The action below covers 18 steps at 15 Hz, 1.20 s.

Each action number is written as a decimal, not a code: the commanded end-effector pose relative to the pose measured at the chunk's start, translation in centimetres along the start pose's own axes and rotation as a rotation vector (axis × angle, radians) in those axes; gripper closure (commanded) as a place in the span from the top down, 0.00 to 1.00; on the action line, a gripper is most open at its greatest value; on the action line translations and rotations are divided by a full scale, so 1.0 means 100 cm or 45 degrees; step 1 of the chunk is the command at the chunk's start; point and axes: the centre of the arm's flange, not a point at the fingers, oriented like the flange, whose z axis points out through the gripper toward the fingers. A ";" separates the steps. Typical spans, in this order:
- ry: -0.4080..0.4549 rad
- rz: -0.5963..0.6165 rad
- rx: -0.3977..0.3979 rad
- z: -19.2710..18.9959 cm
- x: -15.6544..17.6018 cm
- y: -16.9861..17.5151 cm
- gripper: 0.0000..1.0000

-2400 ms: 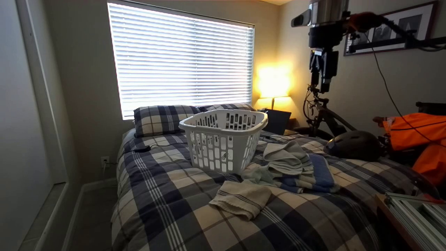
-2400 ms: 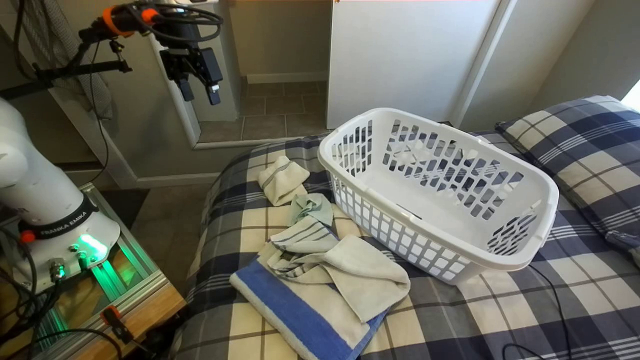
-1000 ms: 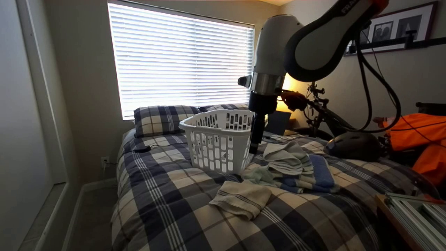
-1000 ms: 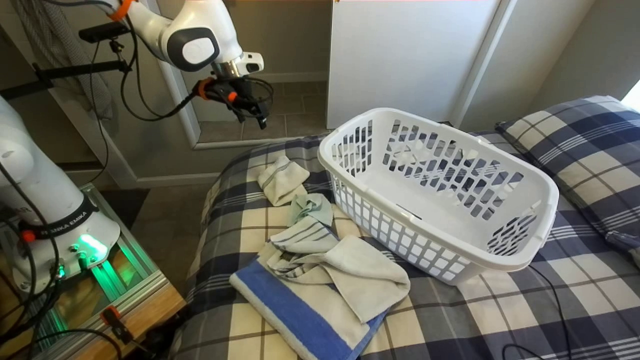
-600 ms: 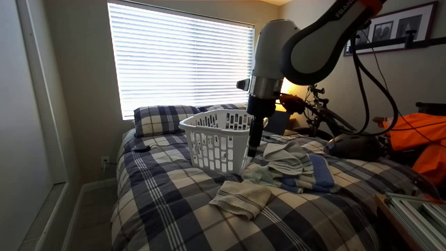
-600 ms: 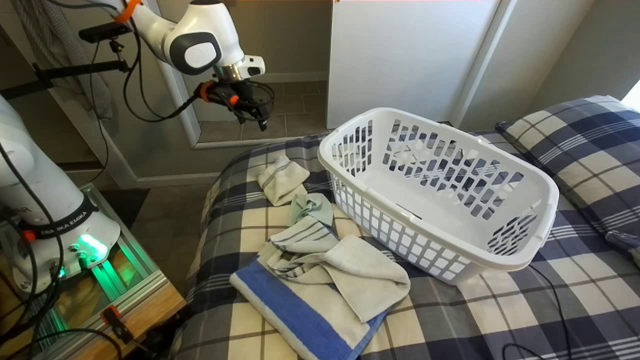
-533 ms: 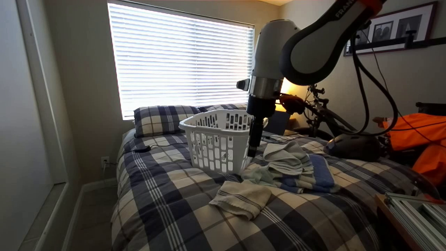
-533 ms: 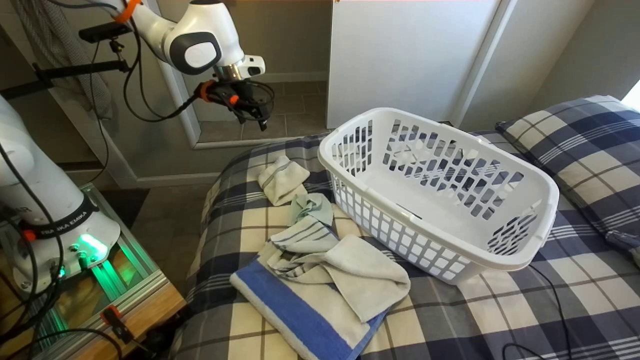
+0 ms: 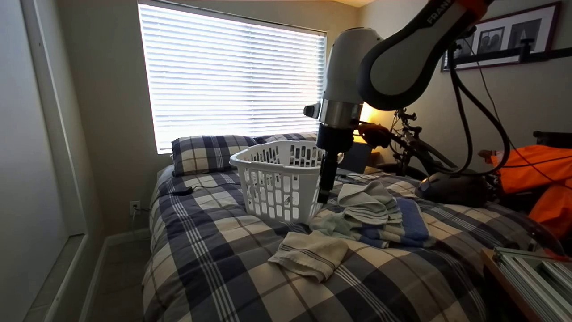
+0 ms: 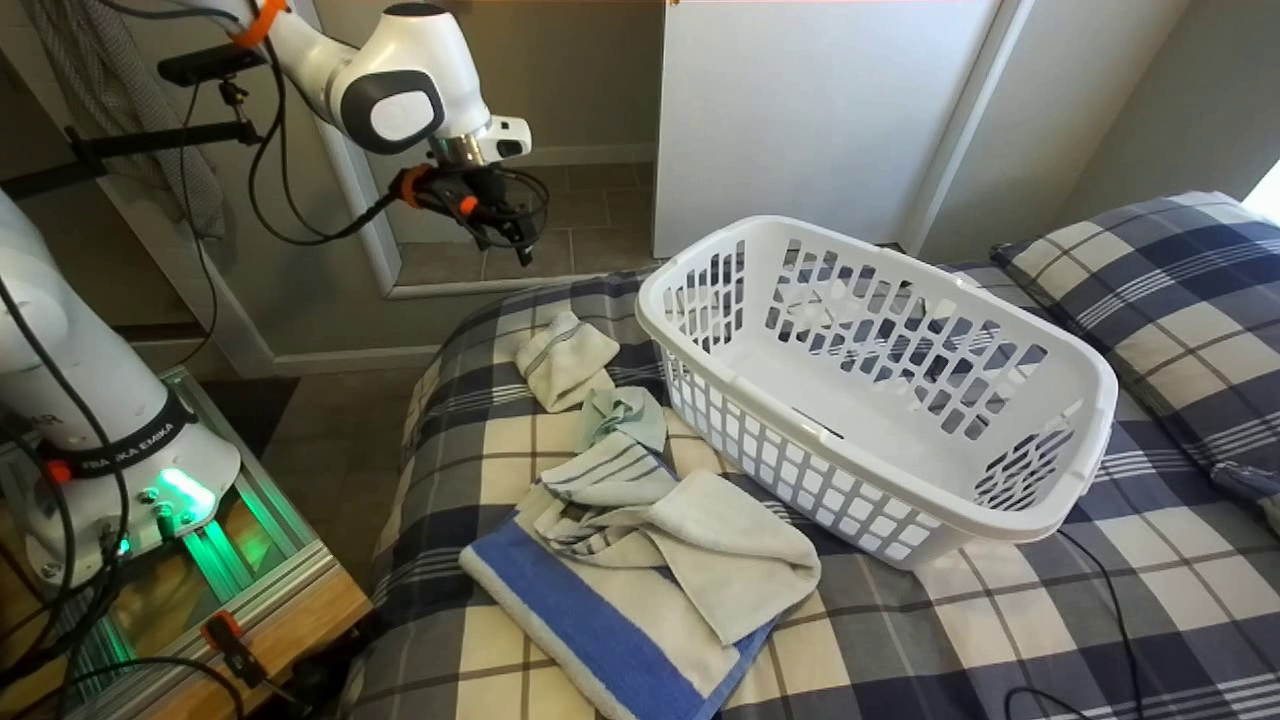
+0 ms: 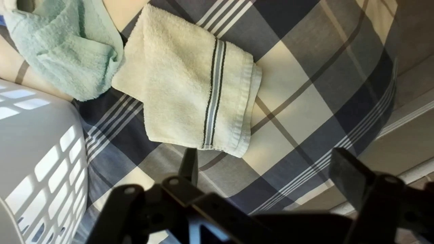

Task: Put the left towel in the laundry basket

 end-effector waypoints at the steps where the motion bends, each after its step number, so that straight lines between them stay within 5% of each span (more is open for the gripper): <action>1: -0.002 0.008 0.046 0.032 0.008 0.006 1.00; 9: -0.054 0.043 0.135 0.098 0.008 0.016 1.00; 18: -0.064 0.063 0.039 0.171 0.010 0.029 1.00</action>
